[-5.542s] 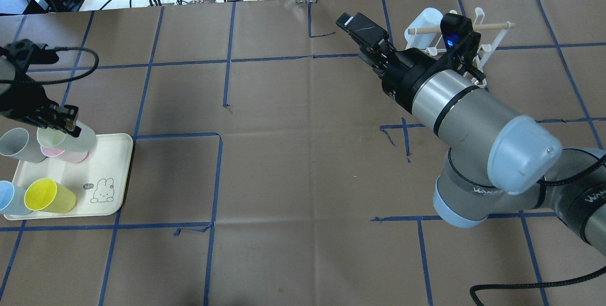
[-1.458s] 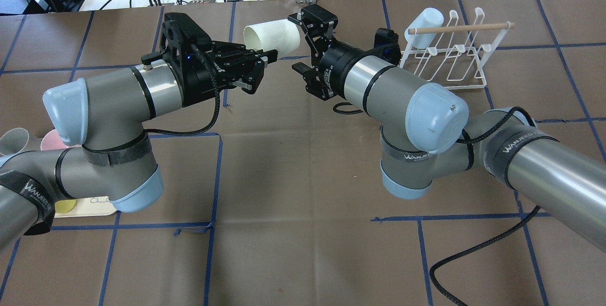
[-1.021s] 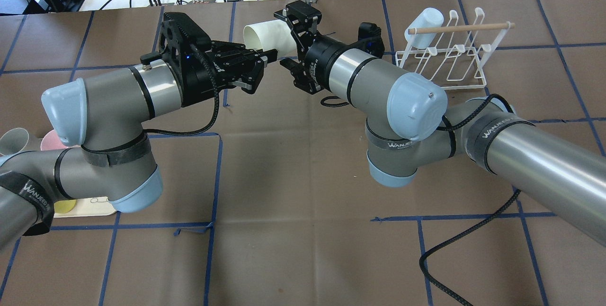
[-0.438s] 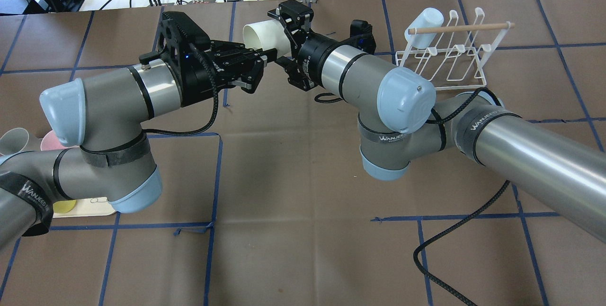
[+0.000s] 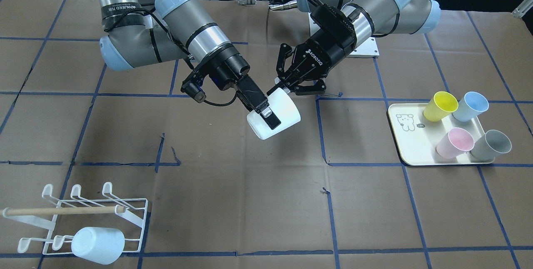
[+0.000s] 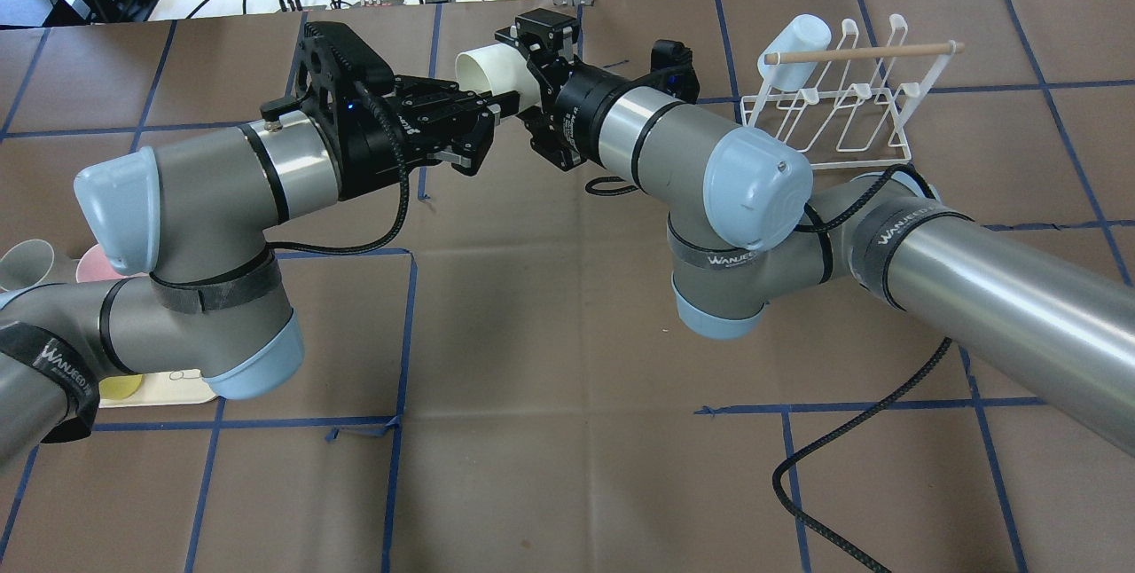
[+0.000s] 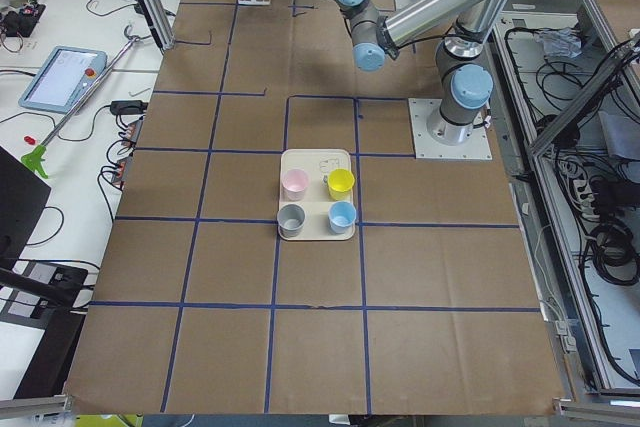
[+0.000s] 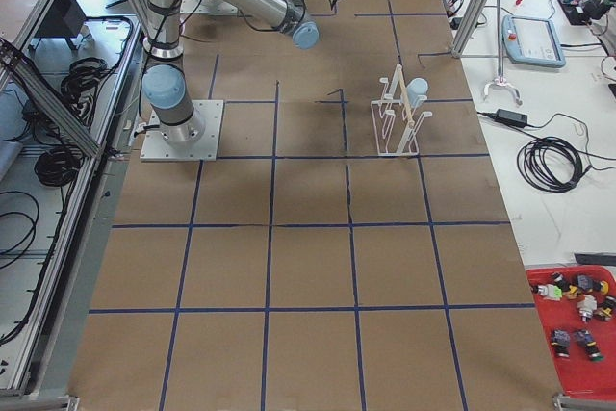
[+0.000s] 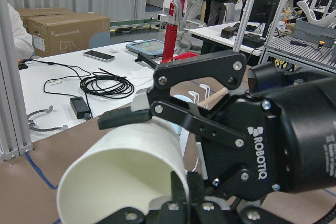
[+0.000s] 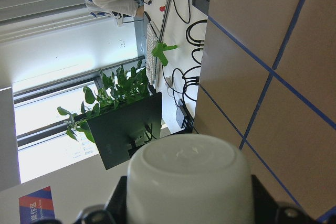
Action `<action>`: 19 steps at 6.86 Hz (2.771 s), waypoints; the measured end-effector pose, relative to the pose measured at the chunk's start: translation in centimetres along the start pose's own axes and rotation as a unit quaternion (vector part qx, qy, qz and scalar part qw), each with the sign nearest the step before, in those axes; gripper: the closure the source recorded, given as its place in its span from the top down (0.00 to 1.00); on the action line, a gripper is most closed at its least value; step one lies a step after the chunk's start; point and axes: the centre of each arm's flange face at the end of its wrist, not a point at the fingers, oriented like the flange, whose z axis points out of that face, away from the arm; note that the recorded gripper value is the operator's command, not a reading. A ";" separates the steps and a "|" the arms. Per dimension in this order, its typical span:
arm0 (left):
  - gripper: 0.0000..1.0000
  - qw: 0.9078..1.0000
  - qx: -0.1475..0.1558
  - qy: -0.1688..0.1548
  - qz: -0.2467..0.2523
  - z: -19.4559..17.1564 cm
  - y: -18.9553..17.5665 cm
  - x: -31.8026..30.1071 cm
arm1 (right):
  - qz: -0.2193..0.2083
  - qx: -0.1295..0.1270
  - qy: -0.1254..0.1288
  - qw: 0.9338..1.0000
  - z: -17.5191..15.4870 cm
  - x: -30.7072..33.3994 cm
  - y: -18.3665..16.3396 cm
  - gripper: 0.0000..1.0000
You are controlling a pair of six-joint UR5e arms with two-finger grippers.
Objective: Transfer IKEA cup to right arm and place on rack
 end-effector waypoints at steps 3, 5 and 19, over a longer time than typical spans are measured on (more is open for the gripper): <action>0.88 1.000 0.002 -0.003 0.000 -0.1 -0.4 0.0 | 0.000 -0.002 -0.002 1.000 -0.1 -0.2 0.1 0.33; 0.98 1.000 0.003 -0.003 -0.006 -0.2 -0.5 -0.1 | -0.002 -0.001 -0.003 1.000 -0.2 -0.3 0.1 0.30; 0.99 0.816 -0.392 -0.328 -0.271 -2.4 -4.5 -10.5 | -0.373 0.271 0.052 0.886 -8.8 -5.2 -24.5 0.07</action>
